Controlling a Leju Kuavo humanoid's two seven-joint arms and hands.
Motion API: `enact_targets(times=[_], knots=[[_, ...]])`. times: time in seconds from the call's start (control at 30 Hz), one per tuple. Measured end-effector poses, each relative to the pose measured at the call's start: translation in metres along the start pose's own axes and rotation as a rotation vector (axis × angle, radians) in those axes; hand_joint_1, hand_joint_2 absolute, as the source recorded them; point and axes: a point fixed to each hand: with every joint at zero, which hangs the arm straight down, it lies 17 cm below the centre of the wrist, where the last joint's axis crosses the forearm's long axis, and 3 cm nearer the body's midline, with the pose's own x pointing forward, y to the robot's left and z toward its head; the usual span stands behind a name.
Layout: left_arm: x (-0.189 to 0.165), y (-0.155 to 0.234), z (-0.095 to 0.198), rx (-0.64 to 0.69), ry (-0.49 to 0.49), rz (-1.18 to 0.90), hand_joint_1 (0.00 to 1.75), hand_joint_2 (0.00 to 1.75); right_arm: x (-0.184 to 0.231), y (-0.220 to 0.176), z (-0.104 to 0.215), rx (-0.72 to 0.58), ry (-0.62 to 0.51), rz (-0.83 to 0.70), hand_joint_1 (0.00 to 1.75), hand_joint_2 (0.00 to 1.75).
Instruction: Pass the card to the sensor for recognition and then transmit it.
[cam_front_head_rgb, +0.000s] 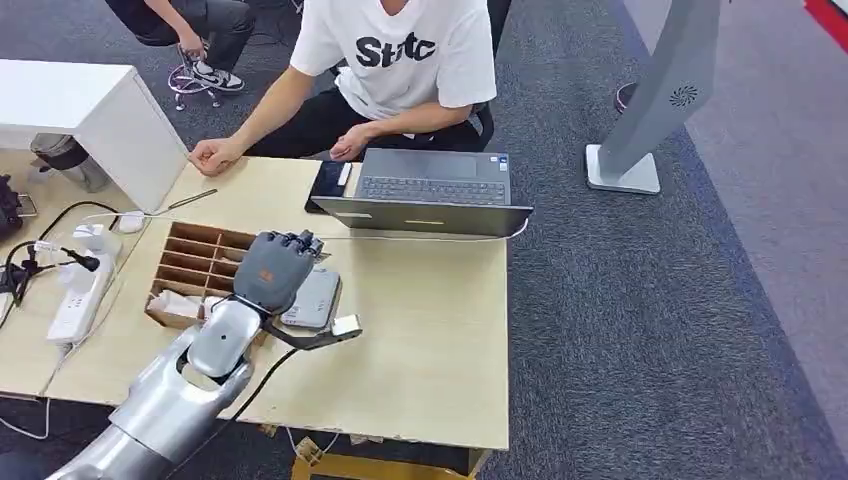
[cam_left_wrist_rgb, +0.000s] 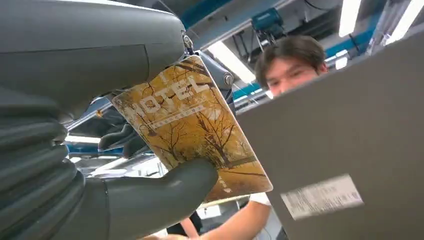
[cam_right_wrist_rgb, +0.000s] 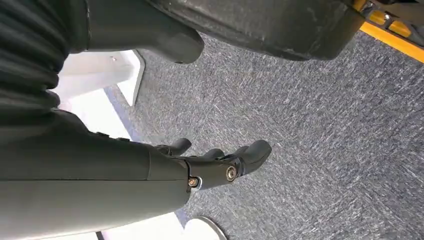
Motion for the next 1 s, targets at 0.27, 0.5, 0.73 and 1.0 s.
enact_targets(times=[0.27, 0.5, 0.73, 1.0], knots=[[0.004, -0.033, 0.008, -0.099, 0.004, -0.006, 1.75, 1.75, 0.0, 0.001, 0.0, 0.003, 0.001, 0.004, 0.0, 1.75], [0.002, -0.049, 0.014, -0.141, 0.012, -0.011, 1.75, 1.75, -0.001, 0.001, 0.0, 0.004, 0.005, 0.003, 0.0, 1.75], [0.014, -0.109, 0.059, -0.274, 0.011, 0.003, 1.75, 1.75, -0.001, 0.001, 0.0, 0.004, 0.005, 0.002, 0.0, 1.75], [0.02, -0.121, 0.068, -0.292, 0.017, 0.021, 1.75, 1.75, -0.001, 0.001, 0.0, 0.004, 0.004, 0.0, 0.0, 1.75]])
